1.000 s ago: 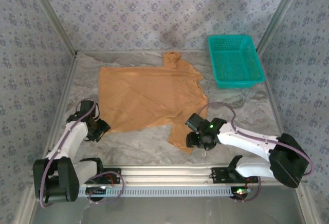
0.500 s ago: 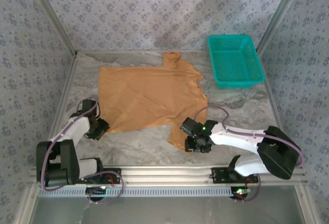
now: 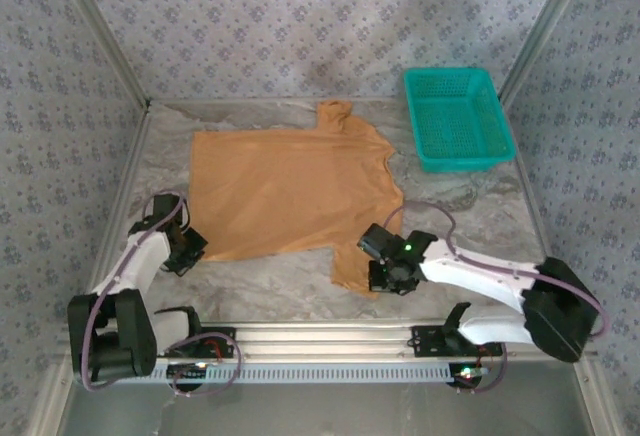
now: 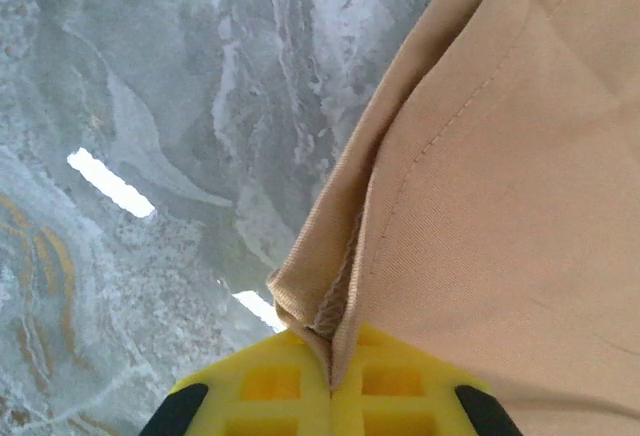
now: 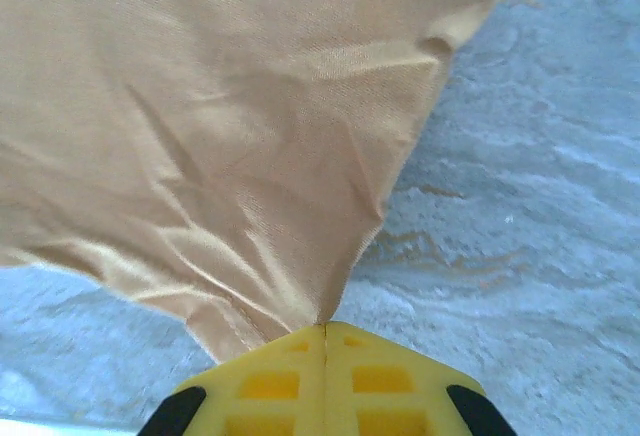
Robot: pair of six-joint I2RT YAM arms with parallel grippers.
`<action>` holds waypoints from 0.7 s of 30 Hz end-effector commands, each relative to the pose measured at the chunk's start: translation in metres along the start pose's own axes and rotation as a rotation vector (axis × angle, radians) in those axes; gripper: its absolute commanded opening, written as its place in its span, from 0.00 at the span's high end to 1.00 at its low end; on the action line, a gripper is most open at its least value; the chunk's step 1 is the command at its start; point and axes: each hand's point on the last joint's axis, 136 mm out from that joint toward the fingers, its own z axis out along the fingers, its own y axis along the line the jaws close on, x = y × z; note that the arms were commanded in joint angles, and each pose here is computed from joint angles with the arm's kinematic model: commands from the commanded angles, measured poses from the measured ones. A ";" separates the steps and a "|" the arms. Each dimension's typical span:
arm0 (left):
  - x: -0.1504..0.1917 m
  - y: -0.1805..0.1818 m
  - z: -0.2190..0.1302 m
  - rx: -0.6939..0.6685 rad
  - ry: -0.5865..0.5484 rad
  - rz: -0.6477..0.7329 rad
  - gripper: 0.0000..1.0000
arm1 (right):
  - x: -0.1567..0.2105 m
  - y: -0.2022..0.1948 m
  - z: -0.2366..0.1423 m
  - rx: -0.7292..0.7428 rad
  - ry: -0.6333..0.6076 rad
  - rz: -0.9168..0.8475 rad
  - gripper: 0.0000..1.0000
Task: Fold the inside-out t-shirt
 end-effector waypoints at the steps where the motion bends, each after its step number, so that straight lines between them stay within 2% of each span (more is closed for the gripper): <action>1: 0.015 0.002 -0.007 0.024 0.045 -0.012 1.00 | 0.014 -0.023 -0.018 0.043 -0.009 0.047 1.00; 6: 0.026 -0.003 -0.021 0.034 0.044 0.016 1.00 | 0.027 -0.029 -0.048 -0.018 -0.054 0.094 1.00; 10: 0.016 -0.009 -0.041 0.047 -0.002 0.029 1.00 | 0.022 -0.038 -0.084 -0.035 -0.133 0.118 1.00; 12: 0.004 -0.012 -0.055 0.039 -0.048 0.041 1.00 | 0.009 -0.039 -0.107 -0.051 -0.207 0.113 1.00; 15: -0.011 -0.026 -0.067 0.052 -0.088 0.055 1.00 | -0.014 -0.040 -0.123 -0.054 -0.248 0.124 1.00; 21: -0.031 -0.054 -0.052 0.041 -0.052 0.084 1.00 | -0.085 -0.028 -0.113 -0.140 -0.257 0.186 1.00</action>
